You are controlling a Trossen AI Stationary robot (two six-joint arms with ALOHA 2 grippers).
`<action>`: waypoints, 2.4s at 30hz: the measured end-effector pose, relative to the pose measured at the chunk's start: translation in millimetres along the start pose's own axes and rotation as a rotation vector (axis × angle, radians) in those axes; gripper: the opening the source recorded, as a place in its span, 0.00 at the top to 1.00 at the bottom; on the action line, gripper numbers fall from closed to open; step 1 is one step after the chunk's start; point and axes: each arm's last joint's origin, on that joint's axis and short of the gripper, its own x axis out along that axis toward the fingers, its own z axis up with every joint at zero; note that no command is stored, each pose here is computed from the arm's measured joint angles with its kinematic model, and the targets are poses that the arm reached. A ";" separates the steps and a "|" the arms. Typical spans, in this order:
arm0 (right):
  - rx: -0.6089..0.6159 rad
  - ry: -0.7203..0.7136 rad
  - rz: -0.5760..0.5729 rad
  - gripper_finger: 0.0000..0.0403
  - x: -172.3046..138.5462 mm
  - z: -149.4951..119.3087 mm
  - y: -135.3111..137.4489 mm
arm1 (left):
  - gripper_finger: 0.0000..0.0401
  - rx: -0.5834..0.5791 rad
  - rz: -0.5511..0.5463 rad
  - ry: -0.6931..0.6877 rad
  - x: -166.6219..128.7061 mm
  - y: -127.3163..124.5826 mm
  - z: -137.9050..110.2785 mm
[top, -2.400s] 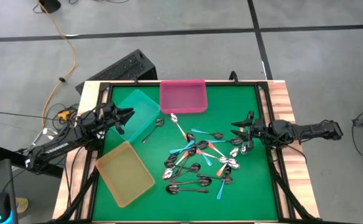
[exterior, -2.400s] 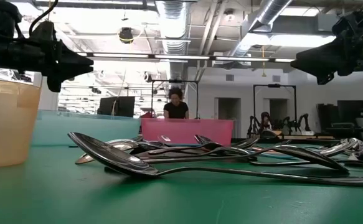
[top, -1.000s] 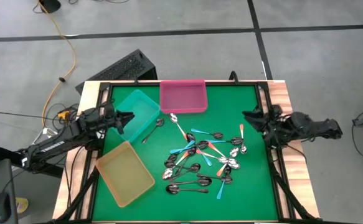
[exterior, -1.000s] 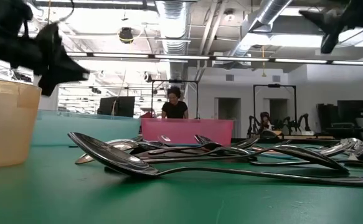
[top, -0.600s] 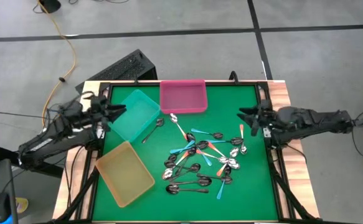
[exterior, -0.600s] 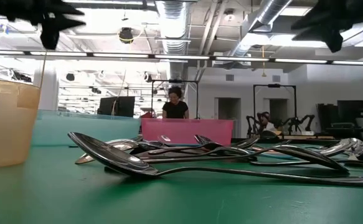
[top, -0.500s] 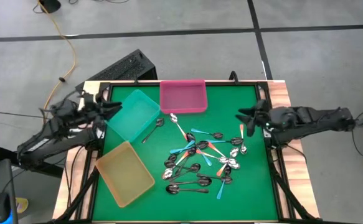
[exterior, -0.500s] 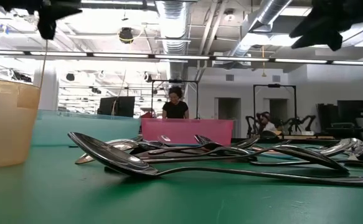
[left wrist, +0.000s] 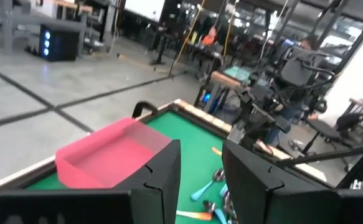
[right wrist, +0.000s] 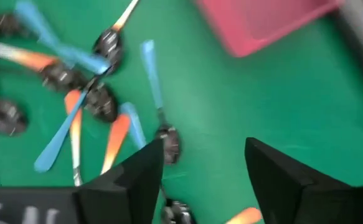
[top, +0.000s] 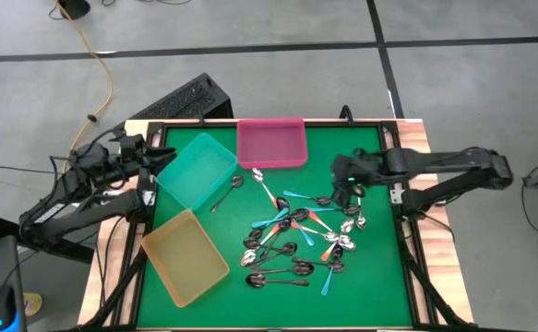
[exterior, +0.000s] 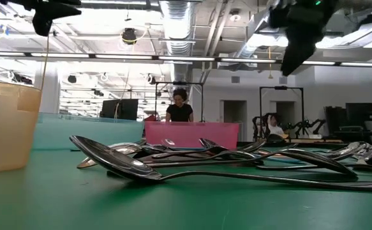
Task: Sort silverware by color (type)
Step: Put the blue spoon into the orange bin
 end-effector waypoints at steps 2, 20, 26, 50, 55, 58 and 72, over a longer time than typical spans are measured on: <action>-0.038 0.043 0.041 0.37 17.3 7.2 3.6 | 0.71 -0.001 0.008 0.014 2.4 0.5 -0.6; -0.287 0.211 0.110 0.35 147.3 25.4 21.1 | 0.60 -0.015 0.042 0.094 5.8 3.3 -7.2; -0.320 0.253 0.109 0.35 167.5 20.7 24.3 | 0.61 -0.018 0.049 0.122 5.5 4.2 -10.0; -0.189 0.310 0.092 0.98 181.6 17.2 18.2 | 0.61 -0.015 0.060 0.117 5.5 4.5 -9.8; -0.146 0.280 0.076 0.98 175.0 18.9 21.8 | 0.61 0.010 0.081 0.108 5.5 5.1 -9.4; -0.111 0.259 0.079 0.98 164.2 20.1 21.8 | 0.61 -0.002 0.081 0.107 5.5 5.0 -9.3; 0.024 -0.549 0.297 0.99 80.6 88.0 45.8 | 0.61 -0.002 0.105 0.082 5.6 5.4 -7.6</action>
